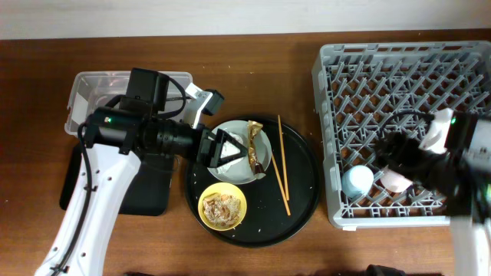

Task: Sort waste into correct bins and load items into the dishwasher rack
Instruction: 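Place the pink cup into the dish rack with the right gripper, then grasp the yellow bowl rim with the left gripper, then tip the yellow bowl's food scraps onto the black tray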

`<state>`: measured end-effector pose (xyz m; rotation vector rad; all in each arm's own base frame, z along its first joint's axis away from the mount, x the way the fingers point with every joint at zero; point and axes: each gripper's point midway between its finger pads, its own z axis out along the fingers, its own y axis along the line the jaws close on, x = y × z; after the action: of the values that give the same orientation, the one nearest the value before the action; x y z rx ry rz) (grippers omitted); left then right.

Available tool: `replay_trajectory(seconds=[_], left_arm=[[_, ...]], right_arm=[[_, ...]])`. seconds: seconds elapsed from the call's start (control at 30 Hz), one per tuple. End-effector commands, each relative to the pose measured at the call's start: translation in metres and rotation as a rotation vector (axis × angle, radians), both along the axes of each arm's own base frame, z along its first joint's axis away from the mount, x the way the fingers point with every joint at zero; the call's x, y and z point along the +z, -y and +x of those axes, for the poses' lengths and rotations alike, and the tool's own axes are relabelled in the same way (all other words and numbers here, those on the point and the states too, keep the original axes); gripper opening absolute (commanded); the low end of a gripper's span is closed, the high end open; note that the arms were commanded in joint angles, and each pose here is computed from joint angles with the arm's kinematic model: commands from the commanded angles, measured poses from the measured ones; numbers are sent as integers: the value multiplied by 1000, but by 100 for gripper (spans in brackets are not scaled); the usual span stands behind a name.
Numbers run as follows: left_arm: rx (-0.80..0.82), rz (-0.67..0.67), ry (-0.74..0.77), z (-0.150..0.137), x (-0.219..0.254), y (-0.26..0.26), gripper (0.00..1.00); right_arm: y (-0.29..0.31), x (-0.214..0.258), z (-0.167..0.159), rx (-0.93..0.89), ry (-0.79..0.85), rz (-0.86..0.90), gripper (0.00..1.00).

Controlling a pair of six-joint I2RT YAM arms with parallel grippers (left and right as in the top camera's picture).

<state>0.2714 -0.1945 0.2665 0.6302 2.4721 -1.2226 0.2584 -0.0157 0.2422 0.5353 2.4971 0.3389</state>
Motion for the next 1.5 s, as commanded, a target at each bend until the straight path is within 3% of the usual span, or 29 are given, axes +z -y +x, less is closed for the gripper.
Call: replay_trajectory(seconds=[0.0,0.03,0.1,0.2,0.3,0.37,0.6,0.67,0.73,0.77,0.8,0.93,1.07,1.23,1.47], left_arm=[[61,224,61,8,-21,-14,83],[183,416,28,12,-41,-33,83],[282,629,-47,-4,-64,-52,81],[208,684,-136,-42,-108,-24,75],[279,770,-115,-56,-168,-14,63],[288,774,-18,-55,-193,-3,55],[204,855,4,-71,-237,17,51],[202,880,-2,-70,-248,16,32],[220,882,27,-63,-246,17,20],[221,878,30,-61,-244,19,5],[223,873,32,-60,-240,20,1],[250,862,27,-57,-206,13,1],[427,701,-61,-46,-144,-39,1],[477,251,-120,-14,-95,-111,1],[552,-366,-27,38,-91,-201,0]], right_arm=[[-58,36,-14,244,156,3,87],[-75,41,-18,309,183,7,86],[-88,42,-22,367,187,13,87],[-91,35,-17,376,155,16,91],[-92,24,-10,376,104,21,93],[-92,15,-7,375,66,25,93],[-92,7,-6,375,28,28,93],[-92,7,-7,375,25,28,93],[-92,7,-7,375,24,28,93],[-92,7,-7,374,22,28,93],[-92,6,-8,375,20,29,93],[-92,5,-9,375,13,29,93],[-92,6,-9,374,13,29,93],[-92,5,-9,374,13,29,94],[-92,5,-9,374,13,29,94]])
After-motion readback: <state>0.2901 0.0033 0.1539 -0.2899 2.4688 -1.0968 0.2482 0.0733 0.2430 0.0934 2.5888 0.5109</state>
